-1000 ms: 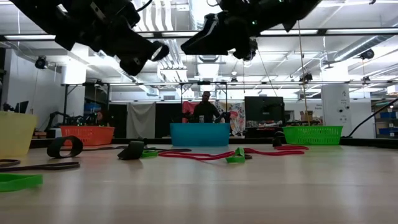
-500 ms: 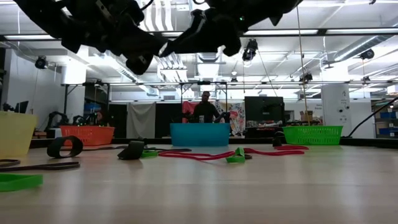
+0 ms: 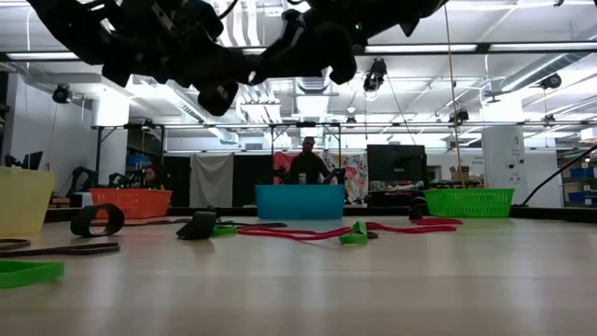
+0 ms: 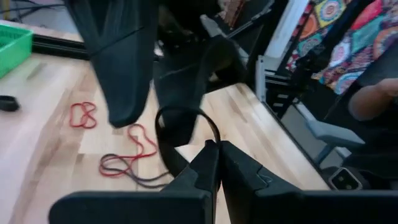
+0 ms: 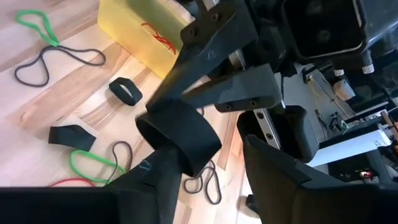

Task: Sort rubber bands into baskets
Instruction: Put the black rubber band into the blue bin

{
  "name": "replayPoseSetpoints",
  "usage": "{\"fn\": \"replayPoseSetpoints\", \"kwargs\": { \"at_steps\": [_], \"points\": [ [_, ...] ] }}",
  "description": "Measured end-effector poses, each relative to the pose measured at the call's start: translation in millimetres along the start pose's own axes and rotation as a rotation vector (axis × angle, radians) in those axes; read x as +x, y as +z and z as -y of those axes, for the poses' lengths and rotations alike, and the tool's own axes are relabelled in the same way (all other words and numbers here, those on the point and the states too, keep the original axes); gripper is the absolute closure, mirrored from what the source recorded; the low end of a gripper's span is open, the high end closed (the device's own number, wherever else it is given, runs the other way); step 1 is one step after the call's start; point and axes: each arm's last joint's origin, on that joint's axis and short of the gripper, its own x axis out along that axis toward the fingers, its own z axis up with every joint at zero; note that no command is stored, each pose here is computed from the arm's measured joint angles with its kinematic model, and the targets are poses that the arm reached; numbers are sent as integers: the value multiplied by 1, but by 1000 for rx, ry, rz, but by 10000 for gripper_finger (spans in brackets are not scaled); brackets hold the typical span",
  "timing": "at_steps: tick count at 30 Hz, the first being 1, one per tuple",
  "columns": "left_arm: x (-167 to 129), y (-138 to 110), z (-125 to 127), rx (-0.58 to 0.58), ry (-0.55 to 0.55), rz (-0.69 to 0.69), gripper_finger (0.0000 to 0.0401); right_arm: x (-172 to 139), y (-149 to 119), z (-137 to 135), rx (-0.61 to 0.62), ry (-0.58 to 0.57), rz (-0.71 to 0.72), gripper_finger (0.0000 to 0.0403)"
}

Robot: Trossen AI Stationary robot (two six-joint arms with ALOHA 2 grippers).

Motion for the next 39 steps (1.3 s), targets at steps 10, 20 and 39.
{"fn": "replayPoseSetpoints", "kwargs": {
  "at_steps": [10, 20, 39],
  "points": [
    [-2, 2, -2, -29, 35, 15, 394, 0, -2, -2, 2, 20, -20, 386],
    [-10, -1, -12, -78, 120, -27, 277, -2, -12, 4, -16, -118, -209, 393],
    [-44, -8, -19, -268, 401, -152, 231, -21, -174, 100, 741, -400, -423, 375]
  ]
}}
